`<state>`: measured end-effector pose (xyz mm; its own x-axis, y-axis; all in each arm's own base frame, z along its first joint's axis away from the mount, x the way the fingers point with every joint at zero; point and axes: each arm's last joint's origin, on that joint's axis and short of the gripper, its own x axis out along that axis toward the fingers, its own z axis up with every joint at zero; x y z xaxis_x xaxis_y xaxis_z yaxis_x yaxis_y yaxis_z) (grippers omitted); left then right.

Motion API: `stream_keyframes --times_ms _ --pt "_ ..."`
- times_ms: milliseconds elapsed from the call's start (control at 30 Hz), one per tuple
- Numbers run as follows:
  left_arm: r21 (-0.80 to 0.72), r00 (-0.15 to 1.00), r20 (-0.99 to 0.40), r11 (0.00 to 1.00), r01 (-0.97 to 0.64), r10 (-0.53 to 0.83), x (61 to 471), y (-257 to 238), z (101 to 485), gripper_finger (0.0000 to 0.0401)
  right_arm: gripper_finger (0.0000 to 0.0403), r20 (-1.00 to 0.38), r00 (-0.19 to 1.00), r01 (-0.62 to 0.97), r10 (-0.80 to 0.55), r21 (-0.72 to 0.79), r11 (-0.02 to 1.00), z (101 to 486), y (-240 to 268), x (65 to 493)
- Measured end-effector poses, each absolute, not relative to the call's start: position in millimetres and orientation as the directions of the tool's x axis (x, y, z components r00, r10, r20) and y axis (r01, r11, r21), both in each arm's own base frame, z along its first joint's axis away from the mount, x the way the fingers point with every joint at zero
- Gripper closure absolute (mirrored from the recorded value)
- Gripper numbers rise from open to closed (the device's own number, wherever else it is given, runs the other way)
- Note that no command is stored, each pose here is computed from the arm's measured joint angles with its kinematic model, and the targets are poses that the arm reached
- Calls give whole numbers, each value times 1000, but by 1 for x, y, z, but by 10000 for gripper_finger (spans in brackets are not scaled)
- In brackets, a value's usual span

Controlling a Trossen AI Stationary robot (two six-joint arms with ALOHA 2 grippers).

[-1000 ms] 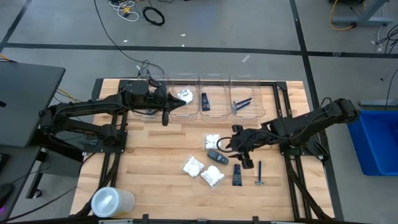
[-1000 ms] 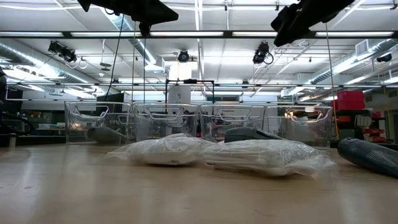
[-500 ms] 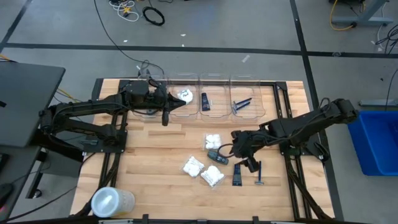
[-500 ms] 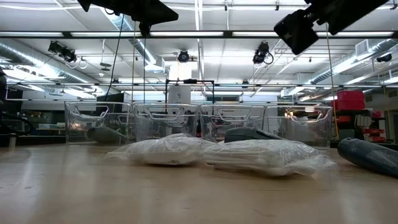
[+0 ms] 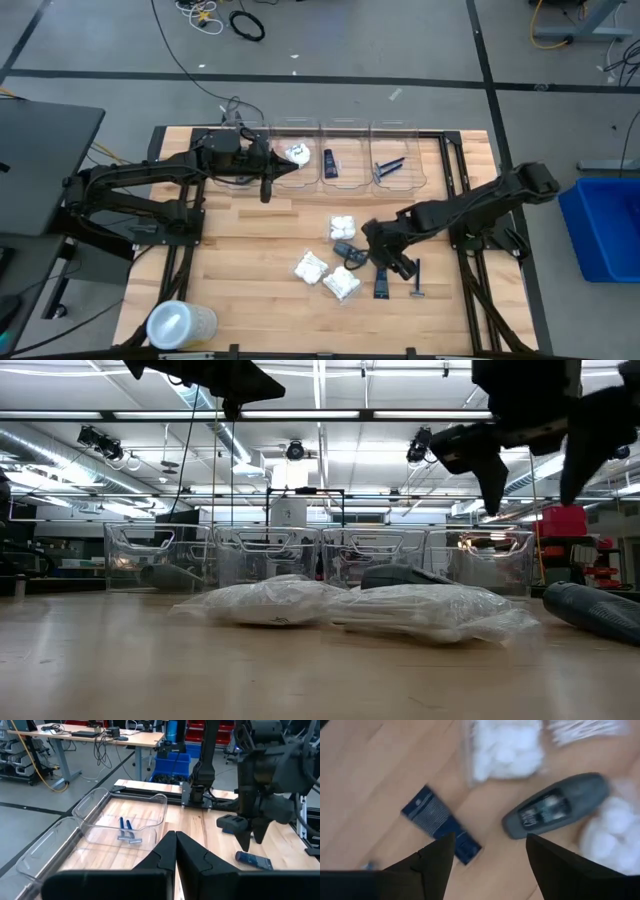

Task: Pick & Place Travel size toiletries
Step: Put the blue shave cream into the middle right transparent bin

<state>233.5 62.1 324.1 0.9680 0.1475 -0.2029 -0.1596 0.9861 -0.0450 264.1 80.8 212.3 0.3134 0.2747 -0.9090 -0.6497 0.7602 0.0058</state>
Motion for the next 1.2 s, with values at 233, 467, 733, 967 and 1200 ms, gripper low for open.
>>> stream_keyframes --times_ms 233,467,733,967,1200 --pt "-46 968 -202 986 -161 148 233 62 324 382 144 -931 229 -761 285 11 648 198 83 266" --pt "-46 968 -202 986 -160 148 233 62 324 381 132 -947 174 -838 269 1 546 184 84 270" --pt "-46 967 -202 985 -166 153 233 62 324 381 139 -964 94 -918 248 12 397 163 91 273" --pt "-41 958 -223 980 -195 181 233 63 322 381 152 -981 69 -952 181 -10 306 150 94 275" --pt "-40 954 -241 980 -195 180 232 63 320 381 164 -984 65 -968 167 -21 250 147 94 276"
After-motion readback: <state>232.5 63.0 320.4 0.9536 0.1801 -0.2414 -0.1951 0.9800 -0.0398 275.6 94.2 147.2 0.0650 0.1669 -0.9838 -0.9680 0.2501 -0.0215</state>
